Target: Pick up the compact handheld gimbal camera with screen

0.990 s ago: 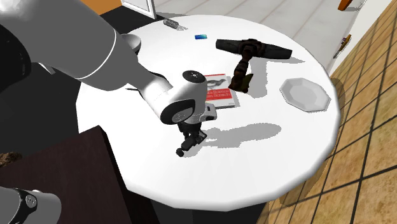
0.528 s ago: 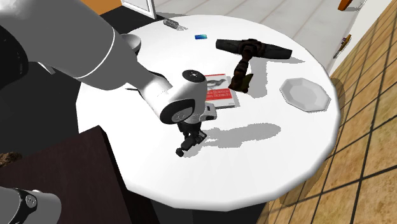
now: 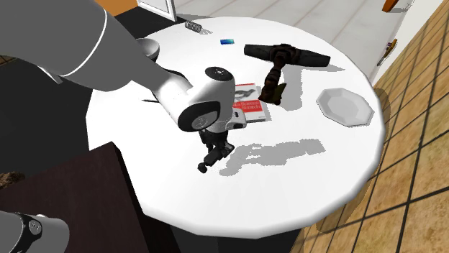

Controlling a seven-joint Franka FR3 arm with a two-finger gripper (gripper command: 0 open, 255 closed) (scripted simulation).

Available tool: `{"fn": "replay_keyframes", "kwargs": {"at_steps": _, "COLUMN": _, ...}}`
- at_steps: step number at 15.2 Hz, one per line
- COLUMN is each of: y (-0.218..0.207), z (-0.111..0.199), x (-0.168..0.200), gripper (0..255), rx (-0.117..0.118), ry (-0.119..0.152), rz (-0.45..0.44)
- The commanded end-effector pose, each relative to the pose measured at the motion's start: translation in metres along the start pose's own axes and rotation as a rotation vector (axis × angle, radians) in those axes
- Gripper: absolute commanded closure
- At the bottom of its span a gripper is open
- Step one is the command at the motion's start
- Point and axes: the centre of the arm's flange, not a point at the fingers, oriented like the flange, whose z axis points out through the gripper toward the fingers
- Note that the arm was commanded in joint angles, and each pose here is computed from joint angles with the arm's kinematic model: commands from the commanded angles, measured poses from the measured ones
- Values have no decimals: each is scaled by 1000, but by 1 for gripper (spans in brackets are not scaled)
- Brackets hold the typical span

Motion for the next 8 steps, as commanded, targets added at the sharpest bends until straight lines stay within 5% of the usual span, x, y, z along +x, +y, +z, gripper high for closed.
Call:
{"fn": "replay_keyframes", "kwargs": {"at_steps": 1, "y": -1, "z": -11, "x": -2, "gripper": 255, "rx": 0, "ry": 0, "rz": 0}}
{"fn": "replay_keyframes", "kwargs": {"at_steps": 8, "y": 0, "z": -38, "x": -5, "gripper": 255, "rx": 0, "ry": 0, "rz": 0}}
